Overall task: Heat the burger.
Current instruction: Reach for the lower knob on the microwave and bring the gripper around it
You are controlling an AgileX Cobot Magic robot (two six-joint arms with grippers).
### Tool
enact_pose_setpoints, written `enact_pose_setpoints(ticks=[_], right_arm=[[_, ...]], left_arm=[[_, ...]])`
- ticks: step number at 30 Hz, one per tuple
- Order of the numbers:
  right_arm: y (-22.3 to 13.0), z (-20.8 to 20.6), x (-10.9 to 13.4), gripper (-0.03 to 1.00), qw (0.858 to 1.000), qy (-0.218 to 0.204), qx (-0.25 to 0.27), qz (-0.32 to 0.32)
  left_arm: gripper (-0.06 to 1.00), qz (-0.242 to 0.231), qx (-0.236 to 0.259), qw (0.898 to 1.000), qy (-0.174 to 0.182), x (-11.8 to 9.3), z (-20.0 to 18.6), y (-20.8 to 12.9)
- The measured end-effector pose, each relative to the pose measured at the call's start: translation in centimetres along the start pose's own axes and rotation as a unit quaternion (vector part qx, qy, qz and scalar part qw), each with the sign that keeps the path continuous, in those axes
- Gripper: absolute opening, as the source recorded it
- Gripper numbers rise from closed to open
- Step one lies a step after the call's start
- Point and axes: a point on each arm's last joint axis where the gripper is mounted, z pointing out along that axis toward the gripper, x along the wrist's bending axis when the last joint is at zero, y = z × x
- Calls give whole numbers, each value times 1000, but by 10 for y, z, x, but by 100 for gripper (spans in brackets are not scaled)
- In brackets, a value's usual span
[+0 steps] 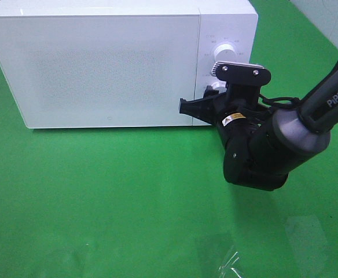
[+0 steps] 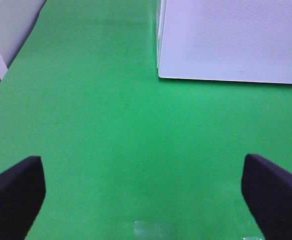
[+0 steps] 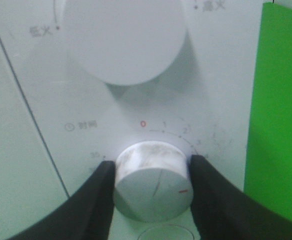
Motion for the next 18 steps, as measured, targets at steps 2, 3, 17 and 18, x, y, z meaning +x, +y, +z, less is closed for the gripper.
enact_pose_setpoints(ticks=[2, 3, 17, 18], right_arm=[[0, 0, 0, 45, 1000, 2, 0, 21], [0, 0, 1, 45, 998, 7, 0, 61], [-1, -2, 2, 46, 828, 22, 9, 560], [-1, -2, 2, 46, 828, 22, 9, 560]], left_arm=[[99, 0, 0, 1000, 0, 0, 0, 0], [99, 0, 0, 1000, 0, 0, 0, 0], [99, 0, 0, 1000, 0, 0, 0, 0], [99, 0, 0, 1000, 0, 0, 0, 0]])
